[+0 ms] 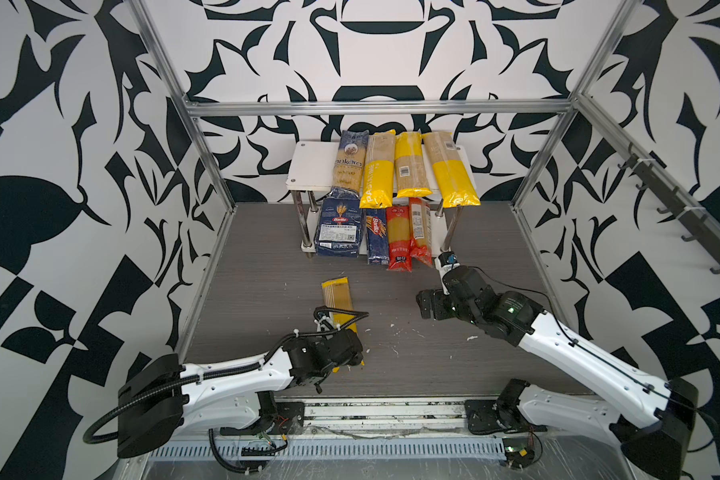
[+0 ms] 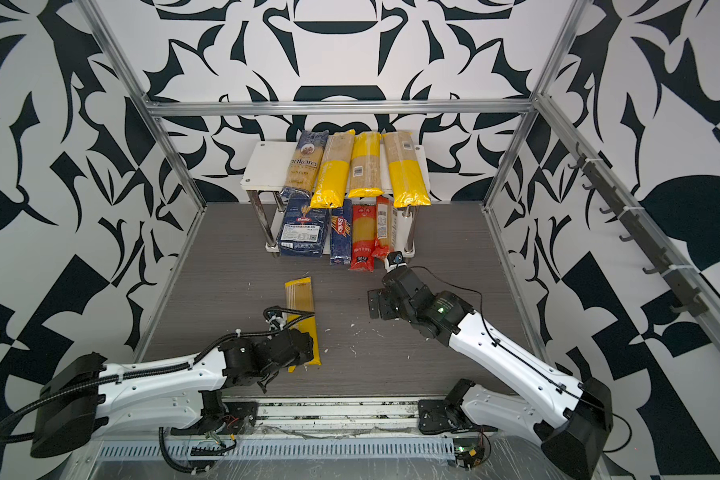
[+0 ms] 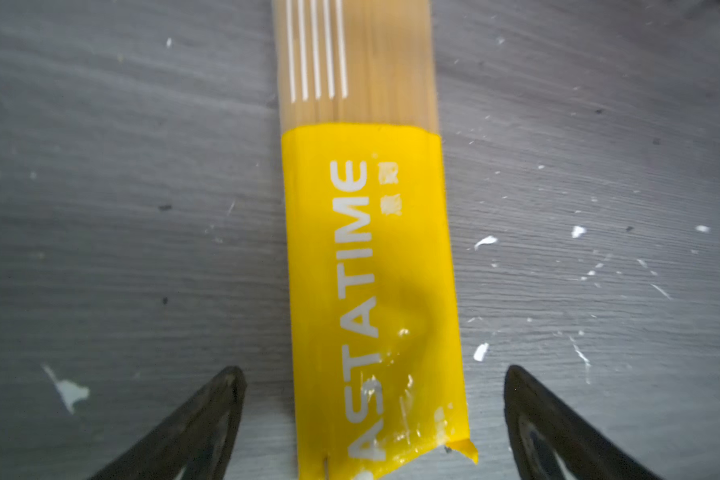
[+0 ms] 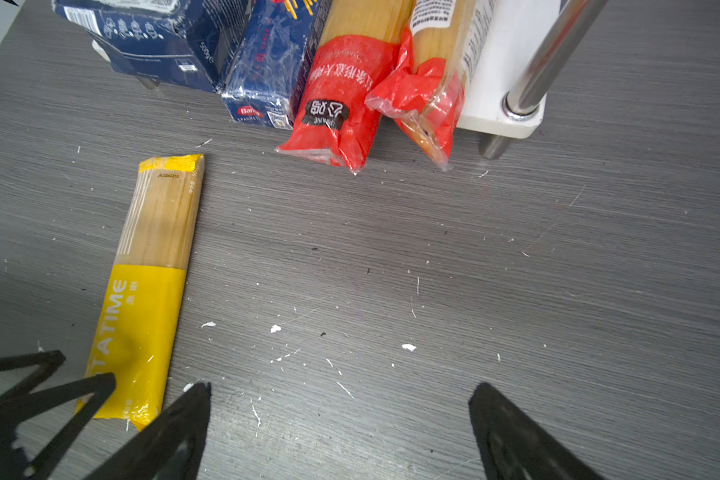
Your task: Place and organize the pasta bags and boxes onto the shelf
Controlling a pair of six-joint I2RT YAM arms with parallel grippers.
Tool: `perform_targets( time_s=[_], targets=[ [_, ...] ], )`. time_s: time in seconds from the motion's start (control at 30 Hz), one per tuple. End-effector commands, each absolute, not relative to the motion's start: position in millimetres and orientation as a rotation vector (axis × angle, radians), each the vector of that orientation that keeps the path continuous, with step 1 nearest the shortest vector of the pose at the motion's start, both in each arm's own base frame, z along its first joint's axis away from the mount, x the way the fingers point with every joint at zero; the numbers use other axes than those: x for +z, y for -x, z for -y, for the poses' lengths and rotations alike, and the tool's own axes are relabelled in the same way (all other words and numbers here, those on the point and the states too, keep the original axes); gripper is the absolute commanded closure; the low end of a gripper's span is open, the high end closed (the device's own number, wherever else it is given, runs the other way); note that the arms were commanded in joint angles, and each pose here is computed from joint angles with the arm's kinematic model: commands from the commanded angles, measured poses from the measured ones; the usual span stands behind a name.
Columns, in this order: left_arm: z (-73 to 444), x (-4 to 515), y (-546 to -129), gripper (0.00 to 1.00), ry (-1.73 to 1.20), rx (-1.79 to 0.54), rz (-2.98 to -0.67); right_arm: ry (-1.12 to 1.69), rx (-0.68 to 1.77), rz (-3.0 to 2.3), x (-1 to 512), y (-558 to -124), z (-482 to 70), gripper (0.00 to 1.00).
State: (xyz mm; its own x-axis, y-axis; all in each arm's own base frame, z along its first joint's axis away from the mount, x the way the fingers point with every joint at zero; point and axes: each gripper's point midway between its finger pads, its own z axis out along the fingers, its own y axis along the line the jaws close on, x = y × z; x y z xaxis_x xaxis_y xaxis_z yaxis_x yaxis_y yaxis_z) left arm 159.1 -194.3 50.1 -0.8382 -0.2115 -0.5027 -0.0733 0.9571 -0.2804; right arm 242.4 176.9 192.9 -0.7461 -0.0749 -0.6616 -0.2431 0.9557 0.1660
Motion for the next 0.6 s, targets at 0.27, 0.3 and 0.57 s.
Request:
perform_targets(
  time_s=[0.27,0.3,0.57],
  targets=[
    [206.9,17.8,-163.7,0.01,0.287,-0.204,-2.548,0.189,0.334,-2.343,209.1,-227.1,-157.5,0.0],
    [211.1,15.8,-163.6,0.01,0.285,-0.219,-2.551,0.189,0.334,-2.34,210.1,-226.2,-156.6,0.0],
    [224.7,-4.8,-154.3,0.01,0.292,-0.237,-2.596,0.183,0.333,-2.339,209.3,-223.3,-153.1,0.0]
  ],
)
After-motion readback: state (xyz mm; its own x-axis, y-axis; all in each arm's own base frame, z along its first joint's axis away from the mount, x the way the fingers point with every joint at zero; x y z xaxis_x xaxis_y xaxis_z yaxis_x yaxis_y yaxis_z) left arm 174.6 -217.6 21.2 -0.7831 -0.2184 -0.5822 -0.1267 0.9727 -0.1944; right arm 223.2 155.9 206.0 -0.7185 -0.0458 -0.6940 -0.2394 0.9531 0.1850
